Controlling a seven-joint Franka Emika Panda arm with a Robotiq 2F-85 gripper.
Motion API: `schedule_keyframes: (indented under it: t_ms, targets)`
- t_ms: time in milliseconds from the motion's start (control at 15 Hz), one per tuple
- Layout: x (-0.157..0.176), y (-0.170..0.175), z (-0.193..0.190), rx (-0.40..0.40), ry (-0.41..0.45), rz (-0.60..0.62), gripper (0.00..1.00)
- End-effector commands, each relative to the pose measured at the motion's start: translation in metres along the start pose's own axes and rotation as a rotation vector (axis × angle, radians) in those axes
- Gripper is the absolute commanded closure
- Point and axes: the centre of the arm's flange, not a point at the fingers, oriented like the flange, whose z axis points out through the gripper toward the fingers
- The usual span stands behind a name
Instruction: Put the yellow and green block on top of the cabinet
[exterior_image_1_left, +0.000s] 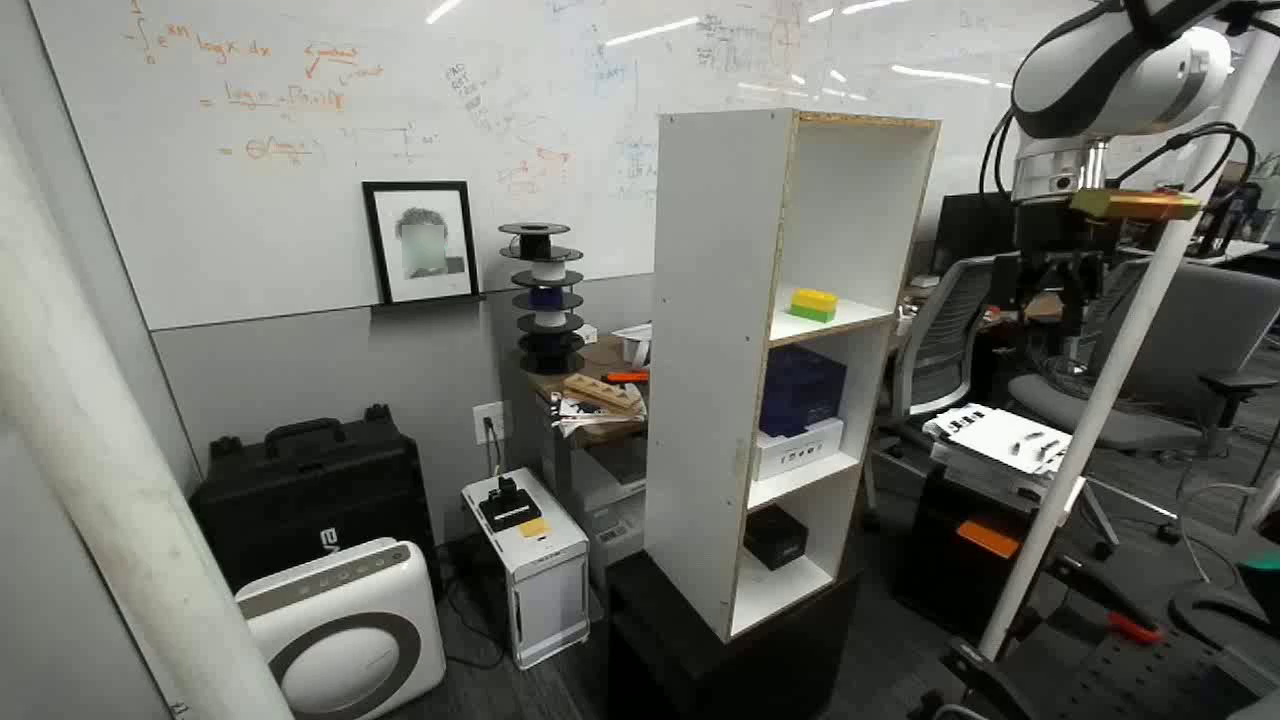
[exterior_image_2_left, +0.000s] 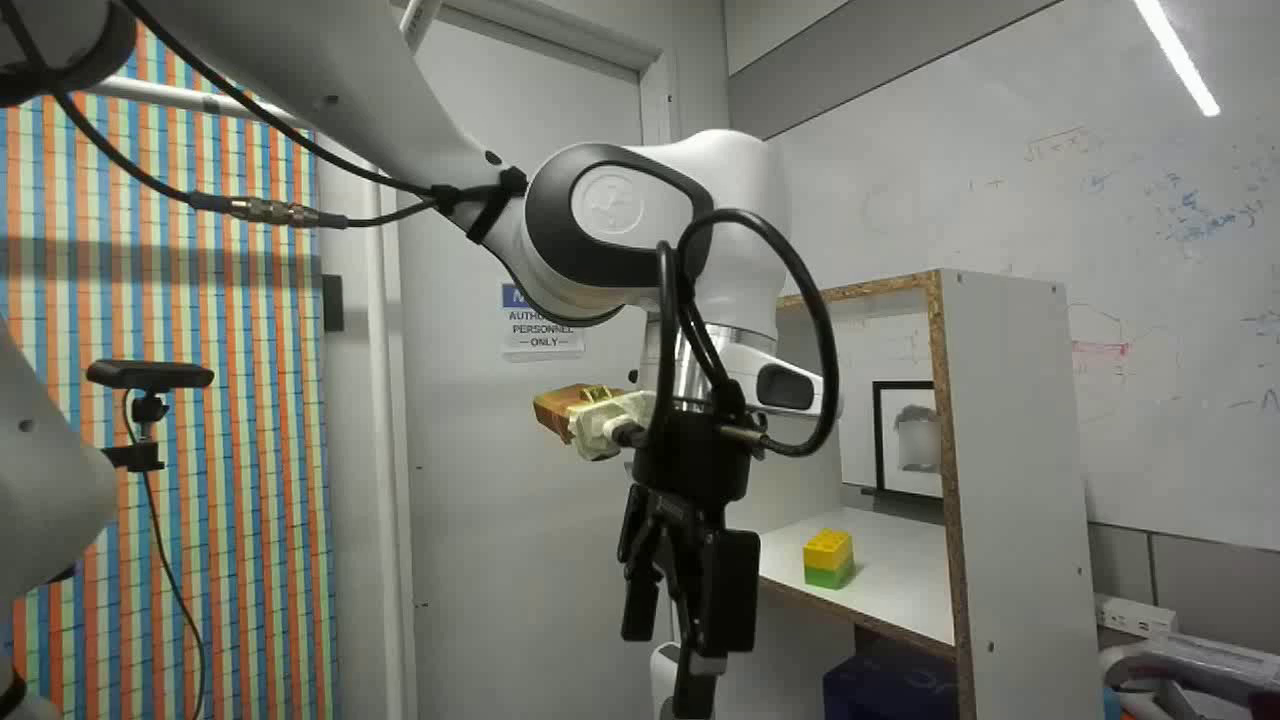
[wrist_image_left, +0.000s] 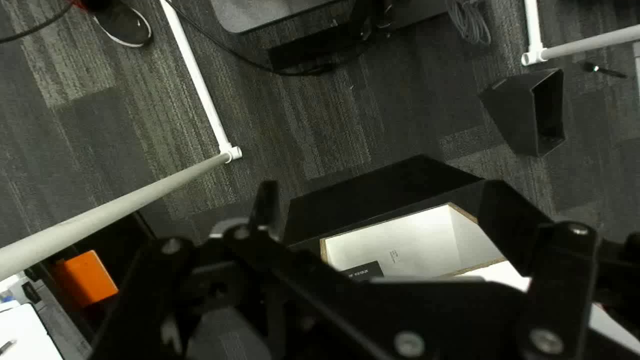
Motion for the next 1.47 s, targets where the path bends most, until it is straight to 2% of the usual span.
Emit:
schedule_keyframes:
  t_ms: [0,467,667,800,933,1200,1400]
  targets:
    - [0.0,0.0,-0.001,0.0,0.003,0.0,0.0]
    - [0.006,-0.001,-0.004,0.013,0.019,0.003,0.0]
    - [0.034,-0.022,0.001,0.054,0.157,-0.136,0.0]
    - [0.052,-0.04,0.003,0.097,0.222,-0.212,0.0]
    - [0.063,-0.06,0.003,0.105,0.292,-0.298,0.0]
    - [0.079,-0.085,-0.005,0.125,0.401,-0.476,0.0]
    - [0.092,-0.09,-0.01,0.143,0.464,-0.53,0.0]
